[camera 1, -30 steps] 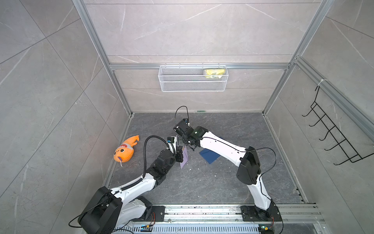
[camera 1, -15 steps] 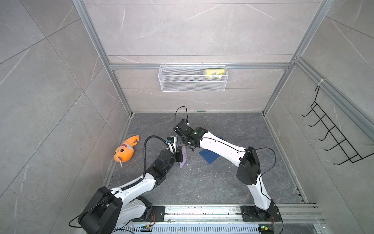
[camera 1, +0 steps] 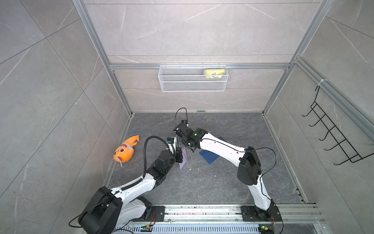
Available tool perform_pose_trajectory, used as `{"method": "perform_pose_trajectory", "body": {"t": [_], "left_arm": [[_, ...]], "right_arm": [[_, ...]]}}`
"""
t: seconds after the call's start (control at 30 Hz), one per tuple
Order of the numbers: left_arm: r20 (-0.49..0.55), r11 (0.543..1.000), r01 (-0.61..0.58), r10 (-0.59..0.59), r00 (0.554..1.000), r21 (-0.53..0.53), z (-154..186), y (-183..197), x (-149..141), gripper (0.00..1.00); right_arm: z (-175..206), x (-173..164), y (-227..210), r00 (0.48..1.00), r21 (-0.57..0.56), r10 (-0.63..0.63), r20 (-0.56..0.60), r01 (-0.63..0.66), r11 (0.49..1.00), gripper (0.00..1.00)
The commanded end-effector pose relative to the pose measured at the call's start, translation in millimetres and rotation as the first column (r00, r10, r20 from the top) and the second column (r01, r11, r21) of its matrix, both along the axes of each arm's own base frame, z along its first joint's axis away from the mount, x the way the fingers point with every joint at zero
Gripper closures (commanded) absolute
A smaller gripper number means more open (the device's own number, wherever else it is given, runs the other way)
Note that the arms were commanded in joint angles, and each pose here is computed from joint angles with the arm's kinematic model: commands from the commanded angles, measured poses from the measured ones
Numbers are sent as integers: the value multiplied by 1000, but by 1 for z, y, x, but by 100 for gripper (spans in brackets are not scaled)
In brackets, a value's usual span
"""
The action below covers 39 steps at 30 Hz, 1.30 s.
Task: Open the envelope
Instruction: Open the envelope flap on the envelope.
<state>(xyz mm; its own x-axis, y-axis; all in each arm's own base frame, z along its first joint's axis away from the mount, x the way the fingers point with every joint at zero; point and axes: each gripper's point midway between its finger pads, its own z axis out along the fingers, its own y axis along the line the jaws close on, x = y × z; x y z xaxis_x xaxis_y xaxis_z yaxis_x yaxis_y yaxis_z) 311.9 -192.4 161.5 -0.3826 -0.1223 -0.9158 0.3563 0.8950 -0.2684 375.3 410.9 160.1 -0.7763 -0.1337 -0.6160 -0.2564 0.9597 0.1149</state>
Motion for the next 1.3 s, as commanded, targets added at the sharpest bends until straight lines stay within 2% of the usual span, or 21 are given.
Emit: {"method": "perform_pose_trajectory", "body": {"t": [0.0,1.27], "left_arm": [[106,999,-13,18,994,-53,33,0,6,100],[105,999,-15,20,994,-45,32,0,7,100]], "right_arm": [[-2,-1,-15,1000,-39,-2,-6,2,999,98],[0,1,-24,1000,-22,26,1,-26,999,97]]}}
